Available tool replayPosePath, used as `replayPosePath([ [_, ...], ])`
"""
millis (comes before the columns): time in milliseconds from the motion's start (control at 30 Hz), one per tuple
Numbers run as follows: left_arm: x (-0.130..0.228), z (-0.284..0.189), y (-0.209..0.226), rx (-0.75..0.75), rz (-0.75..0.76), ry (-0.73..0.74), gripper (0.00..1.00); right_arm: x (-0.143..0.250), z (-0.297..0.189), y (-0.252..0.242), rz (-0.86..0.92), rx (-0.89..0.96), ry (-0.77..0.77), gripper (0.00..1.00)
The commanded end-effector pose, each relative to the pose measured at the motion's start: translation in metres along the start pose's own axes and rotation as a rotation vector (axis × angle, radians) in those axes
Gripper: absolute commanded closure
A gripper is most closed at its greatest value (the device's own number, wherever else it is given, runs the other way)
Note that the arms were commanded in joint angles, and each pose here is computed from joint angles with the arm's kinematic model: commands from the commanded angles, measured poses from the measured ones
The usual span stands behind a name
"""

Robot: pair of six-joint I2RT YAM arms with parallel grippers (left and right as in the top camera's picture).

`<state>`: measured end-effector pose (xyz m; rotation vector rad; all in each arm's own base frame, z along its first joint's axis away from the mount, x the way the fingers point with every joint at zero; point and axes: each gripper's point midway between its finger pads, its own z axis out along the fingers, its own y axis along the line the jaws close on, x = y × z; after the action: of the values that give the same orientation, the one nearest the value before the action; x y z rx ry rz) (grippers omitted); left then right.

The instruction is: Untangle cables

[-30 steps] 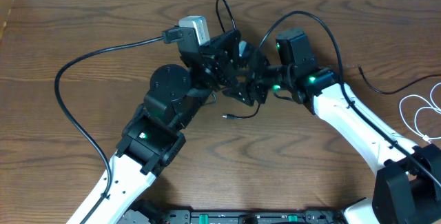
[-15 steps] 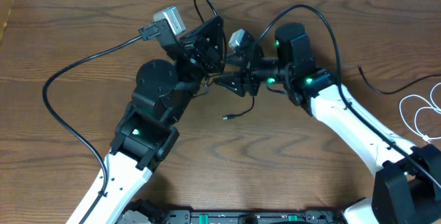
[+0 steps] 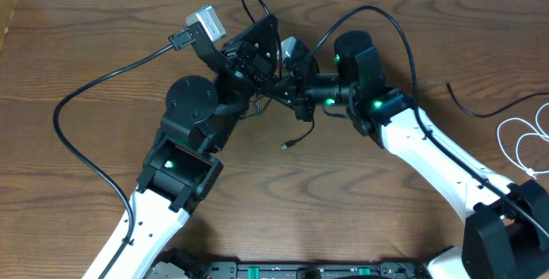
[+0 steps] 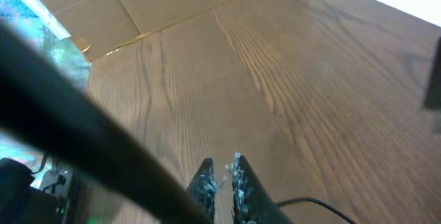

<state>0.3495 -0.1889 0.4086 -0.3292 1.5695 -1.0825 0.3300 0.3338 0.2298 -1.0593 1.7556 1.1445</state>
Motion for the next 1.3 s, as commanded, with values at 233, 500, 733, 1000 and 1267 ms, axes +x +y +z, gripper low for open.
replayPosePath([
  [233,0.031,-0.017,0.078,-0.301,0.086,0.171,0.44,0.024,-0.001,-0.016,0.089,0.11,0.088,0.99],
  [500,0.084,-0.072,0.164,-0.644,0.21,0.5,0.28,0.018,-0.024,-0.056,0.21,0.267,0.047,0.99],
  [733,0.112,-0.114,0.195,-0.818,0.201,0.686,0.27,-0.096,-0.111,-0.081,0.121,0.409,-0.335,0.99],
  [1000,0.13,-0.139,0.214,-0.936,0.192,0.811,0.27,-0.179,-0.275,-0.081,-0.036,0.76,-0.62,0.99],
  [1267,0.137,-0.141,0.223,-0.973,0.188,0.851,0.26,-0.077,-0.408,-0.142,0.265,1.215,-0.45,0.99],
])
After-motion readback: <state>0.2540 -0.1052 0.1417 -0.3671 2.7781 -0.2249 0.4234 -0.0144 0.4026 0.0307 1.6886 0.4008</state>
